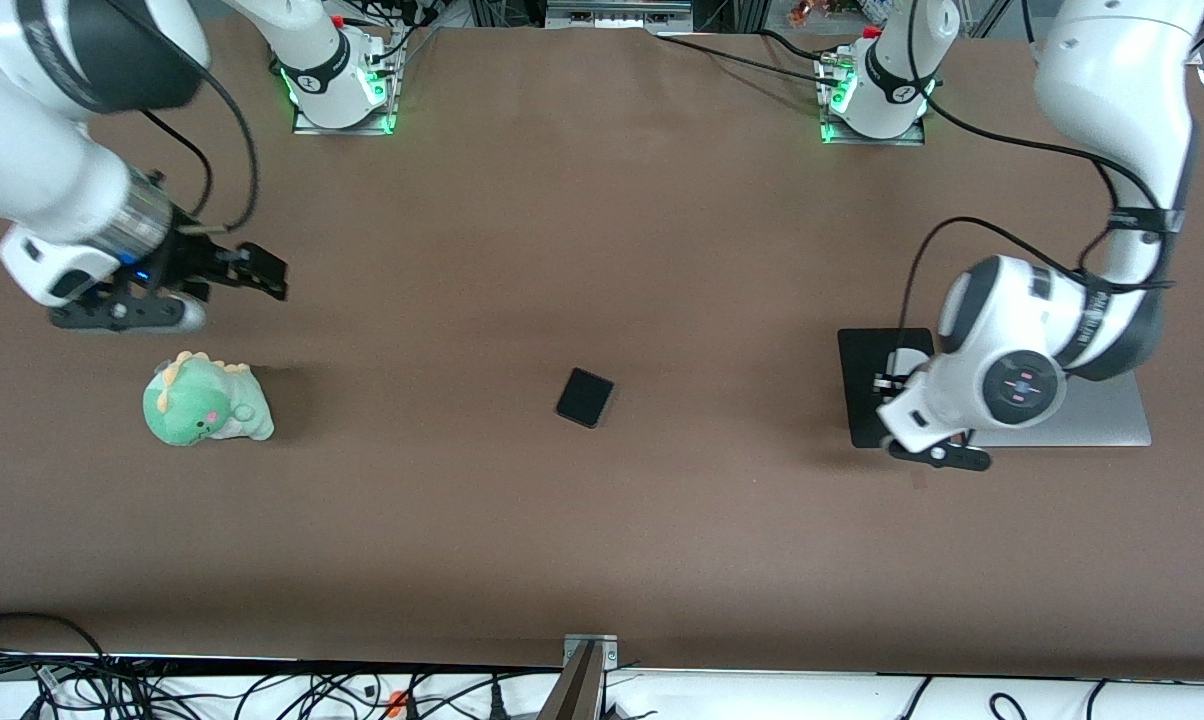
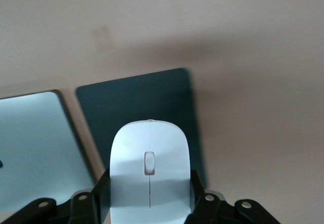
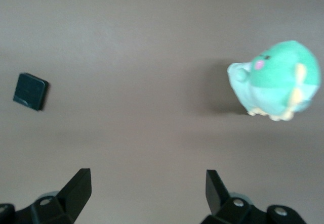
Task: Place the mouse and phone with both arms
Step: 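Lower the mouse onto the pad while the right gripper grasps the phone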
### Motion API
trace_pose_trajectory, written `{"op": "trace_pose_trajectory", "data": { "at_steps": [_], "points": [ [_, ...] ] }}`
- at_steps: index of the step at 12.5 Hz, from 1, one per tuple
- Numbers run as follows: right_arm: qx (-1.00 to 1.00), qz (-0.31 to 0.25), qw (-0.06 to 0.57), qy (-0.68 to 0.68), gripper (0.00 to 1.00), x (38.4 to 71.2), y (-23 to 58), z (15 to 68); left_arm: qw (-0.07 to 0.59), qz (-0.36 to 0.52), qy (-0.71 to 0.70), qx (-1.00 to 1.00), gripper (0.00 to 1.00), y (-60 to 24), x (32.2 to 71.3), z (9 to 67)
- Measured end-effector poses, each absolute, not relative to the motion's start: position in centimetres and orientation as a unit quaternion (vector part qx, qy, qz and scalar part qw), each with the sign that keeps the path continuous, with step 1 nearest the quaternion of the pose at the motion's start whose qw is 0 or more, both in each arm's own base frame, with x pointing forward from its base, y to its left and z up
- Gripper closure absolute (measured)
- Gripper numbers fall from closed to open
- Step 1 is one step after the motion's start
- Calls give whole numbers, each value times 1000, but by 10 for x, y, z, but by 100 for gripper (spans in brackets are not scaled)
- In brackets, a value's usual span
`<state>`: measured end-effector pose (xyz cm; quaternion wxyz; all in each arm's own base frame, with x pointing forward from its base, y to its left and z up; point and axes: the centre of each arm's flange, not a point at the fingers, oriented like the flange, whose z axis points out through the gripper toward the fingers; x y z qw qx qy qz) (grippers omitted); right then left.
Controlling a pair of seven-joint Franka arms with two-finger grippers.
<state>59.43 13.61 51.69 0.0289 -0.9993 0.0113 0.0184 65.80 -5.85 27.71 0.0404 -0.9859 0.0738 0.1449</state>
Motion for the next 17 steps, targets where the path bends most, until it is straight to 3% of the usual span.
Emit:
{"op": "trace_pose_trajectory", "data": {
  "at_steps": [5, 13, 14, 17],
  "points": [
    [-996, 7, 27, 83, 0, 613, 237, 419, -4, 92, 92, -991, 38, 17, 637, 189],
    [-976, -35, 53, 208, 0, 621, 412, 263, -10, 110, 104, -988, 38, 3, 618, 174],
    [-973, -39, 58, 221, 0, 623, 424, 251, -10, 111, 105, -988, 33, 2, 617, 173],
    [-962, -43, 67, 262, 0, 617, 447, 222, -9, 109, 105, -989, 3, 2, 617, 176]
  ]
}}
